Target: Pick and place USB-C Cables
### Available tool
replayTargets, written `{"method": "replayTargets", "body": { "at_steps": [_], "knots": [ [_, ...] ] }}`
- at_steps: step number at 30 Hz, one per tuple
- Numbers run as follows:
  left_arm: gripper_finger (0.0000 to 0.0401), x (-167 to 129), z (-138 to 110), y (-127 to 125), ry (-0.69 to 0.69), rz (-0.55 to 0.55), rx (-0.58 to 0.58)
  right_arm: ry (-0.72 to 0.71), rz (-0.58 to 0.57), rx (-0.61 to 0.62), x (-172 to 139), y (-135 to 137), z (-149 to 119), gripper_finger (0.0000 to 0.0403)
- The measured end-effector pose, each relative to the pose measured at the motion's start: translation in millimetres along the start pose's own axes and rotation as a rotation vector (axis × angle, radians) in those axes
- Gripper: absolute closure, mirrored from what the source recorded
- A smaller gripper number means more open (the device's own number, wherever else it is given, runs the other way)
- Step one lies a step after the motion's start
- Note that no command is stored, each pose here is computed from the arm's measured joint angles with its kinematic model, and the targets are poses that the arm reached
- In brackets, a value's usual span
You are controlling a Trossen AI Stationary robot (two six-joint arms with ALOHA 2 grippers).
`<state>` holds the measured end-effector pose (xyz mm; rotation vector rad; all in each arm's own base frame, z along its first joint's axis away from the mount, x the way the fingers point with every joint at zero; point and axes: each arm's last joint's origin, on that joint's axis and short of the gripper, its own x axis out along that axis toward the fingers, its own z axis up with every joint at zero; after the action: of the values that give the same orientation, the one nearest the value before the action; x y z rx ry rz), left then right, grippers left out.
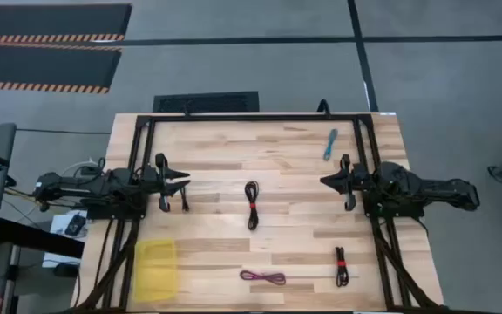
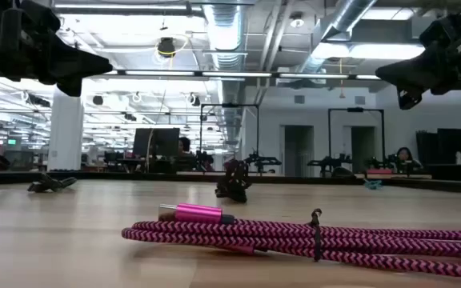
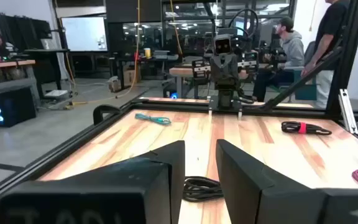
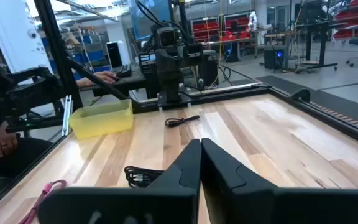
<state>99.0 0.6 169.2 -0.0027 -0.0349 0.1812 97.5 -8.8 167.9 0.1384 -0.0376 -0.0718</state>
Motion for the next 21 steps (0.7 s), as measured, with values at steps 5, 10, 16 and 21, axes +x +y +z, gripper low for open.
{"method": "replayTargets", "body": {
  "at_steps": [5, 10, 16, 21],
  "knots": [
    [0.0319, 0.0, -0.2, 0.0, 0.001, 0.0, 0.0, 0.0, 0.0, 0.0, 0.0, 0.0, 0.0, 0.0369],
    [0.0319, 0.0, -0.1, 0.0, 0.001, 0.0, 0.0, 0.0, 0.0, 0.0, 0.0, 0.0, 0.0, 0.0369],
    [0.0319, 0.0, -0.2, 0.0, 0.001, 0.0, 0.0, 0.0, 0.0, 0.0, 0.0, 0.0, 0.0, 0.0369],
    [0.0319, 0.0, -0.1, 0.0, 0.001, 0.0, 0.0, 0.0, 0.0, 0.0, 0.0, 0.0, 0.0, 0.0369]
  ]
}}
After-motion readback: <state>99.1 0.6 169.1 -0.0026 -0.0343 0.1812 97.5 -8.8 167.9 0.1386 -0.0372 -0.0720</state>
